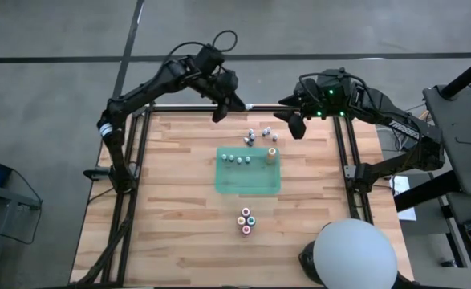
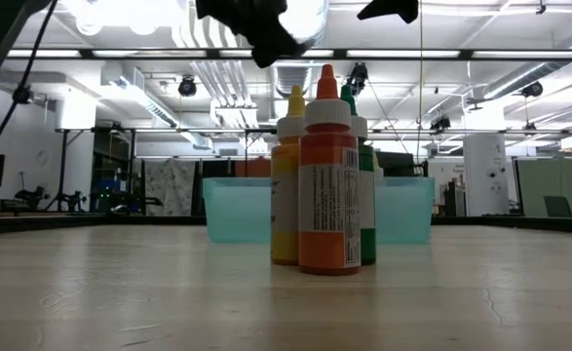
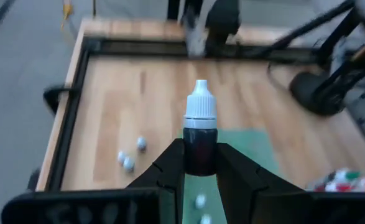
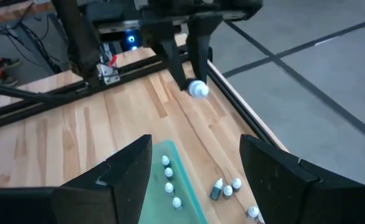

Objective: Pick & Place food coloring
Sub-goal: Put the black small food coloring bottle into the green container

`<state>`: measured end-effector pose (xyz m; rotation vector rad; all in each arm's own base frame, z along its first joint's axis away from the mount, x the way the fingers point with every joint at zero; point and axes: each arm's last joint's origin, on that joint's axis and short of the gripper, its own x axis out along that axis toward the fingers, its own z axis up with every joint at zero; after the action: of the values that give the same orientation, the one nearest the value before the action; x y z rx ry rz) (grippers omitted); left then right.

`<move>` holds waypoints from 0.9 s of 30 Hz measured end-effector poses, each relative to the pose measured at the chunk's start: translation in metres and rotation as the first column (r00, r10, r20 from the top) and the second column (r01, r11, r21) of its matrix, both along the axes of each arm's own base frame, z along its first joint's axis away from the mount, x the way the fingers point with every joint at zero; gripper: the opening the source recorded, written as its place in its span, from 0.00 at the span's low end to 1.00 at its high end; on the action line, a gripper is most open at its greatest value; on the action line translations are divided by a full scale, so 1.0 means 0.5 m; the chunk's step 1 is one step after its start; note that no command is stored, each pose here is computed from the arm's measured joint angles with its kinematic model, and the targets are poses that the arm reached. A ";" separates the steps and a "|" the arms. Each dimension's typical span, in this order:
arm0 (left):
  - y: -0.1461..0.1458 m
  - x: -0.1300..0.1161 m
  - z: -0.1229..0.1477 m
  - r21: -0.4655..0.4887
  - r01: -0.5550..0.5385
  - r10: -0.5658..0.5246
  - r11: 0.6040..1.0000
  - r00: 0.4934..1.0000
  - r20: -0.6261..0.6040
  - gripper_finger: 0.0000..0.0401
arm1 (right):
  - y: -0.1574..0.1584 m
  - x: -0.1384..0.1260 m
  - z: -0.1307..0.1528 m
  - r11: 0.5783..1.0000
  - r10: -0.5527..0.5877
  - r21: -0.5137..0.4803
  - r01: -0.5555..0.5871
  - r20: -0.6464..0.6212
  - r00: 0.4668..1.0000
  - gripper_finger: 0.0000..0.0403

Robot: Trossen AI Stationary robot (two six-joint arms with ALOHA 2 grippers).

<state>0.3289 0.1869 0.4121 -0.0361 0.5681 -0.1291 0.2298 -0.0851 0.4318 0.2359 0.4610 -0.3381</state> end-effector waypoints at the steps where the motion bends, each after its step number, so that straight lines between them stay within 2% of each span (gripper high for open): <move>1: -0.003 0.000 0.008 -0.007 0.011 -0.010 1.000 1.000 0.028 0.13 | 0.000 0.000 0.000 1.000 -0.002 0.003 0.002 0.002 1.000 0.58; 7: -0.024 0.011 0.030 -0.059 0.076 -0.069 0.995 0.990 0.123 0.13 | 0.000 0.000 0.004 1.000 -0.001 0.006 0.001 0.016 1.000 0.58; 17: -0.062 0.036 0.049 -0.029 0.155 -0.146 0.987 0.967 0.211 0.13 | 0.008 -0.008 0.043 0.998 0.058 -0.016 -0.057 0.085 0.995 0.58; 27: -0.082 0.052 0.064 -0.014 0.177 -0.167 0.984 0.946 0.277 0.13 | 0.005 0.022 0.029 0.996 0.085 -0.008 -0.085 0.070 0.994 0.58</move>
<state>0.3548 0.1459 0.4439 -0.0054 0.2891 -0.3108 0.2410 -0.0827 0.4465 0.2223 0.3994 -0.2471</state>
